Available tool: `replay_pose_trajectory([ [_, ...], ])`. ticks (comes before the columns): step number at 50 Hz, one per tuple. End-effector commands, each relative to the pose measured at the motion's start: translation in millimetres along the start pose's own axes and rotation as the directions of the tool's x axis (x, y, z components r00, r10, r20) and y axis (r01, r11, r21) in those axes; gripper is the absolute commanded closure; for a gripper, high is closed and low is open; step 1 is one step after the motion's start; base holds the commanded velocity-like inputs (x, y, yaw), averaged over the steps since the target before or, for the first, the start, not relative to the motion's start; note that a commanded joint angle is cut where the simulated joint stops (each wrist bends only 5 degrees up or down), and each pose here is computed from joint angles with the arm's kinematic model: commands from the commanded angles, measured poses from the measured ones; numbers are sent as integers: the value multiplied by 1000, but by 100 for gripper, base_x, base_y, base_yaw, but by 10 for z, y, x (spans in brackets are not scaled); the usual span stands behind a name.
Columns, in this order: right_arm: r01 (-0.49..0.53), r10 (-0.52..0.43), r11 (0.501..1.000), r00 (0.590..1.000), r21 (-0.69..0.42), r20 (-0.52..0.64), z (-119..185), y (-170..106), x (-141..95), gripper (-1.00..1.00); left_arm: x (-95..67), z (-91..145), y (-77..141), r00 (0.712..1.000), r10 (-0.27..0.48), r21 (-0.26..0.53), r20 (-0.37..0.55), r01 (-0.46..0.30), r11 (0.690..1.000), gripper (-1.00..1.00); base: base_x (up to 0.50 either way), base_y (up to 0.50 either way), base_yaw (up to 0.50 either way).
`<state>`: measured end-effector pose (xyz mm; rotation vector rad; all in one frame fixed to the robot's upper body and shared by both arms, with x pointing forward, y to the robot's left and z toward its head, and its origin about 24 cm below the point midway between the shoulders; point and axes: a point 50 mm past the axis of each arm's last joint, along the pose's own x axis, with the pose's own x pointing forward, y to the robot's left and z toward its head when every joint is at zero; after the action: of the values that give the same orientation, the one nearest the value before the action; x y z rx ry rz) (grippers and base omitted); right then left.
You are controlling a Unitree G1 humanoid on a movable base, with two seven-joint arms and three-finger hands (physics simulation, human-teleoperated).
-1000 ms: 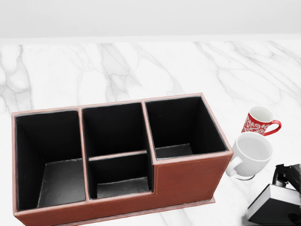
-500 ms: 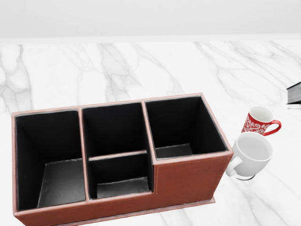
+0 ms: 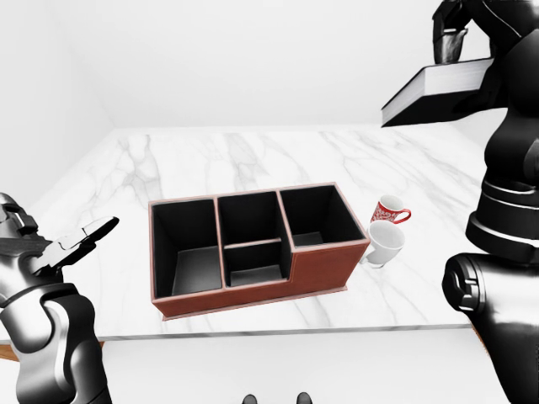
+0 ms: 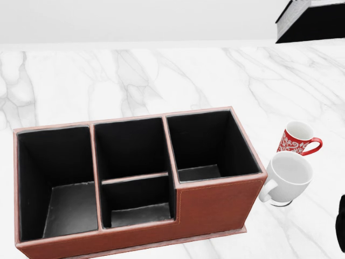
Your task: Pick up the book and place it in the right compartment of the caddy.
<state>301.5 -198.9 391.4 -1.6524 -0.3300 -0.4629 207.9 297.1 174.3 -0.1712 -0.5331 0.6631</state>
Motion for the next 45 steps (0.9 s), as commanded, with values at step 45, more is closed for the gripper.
replay_pose_trajectory([
  [45,-296,267,952,927,76,262,1118,798,0,100,6,-49,-3,1000,-2,5,-19,2,1000,-100,0,0,0],
])
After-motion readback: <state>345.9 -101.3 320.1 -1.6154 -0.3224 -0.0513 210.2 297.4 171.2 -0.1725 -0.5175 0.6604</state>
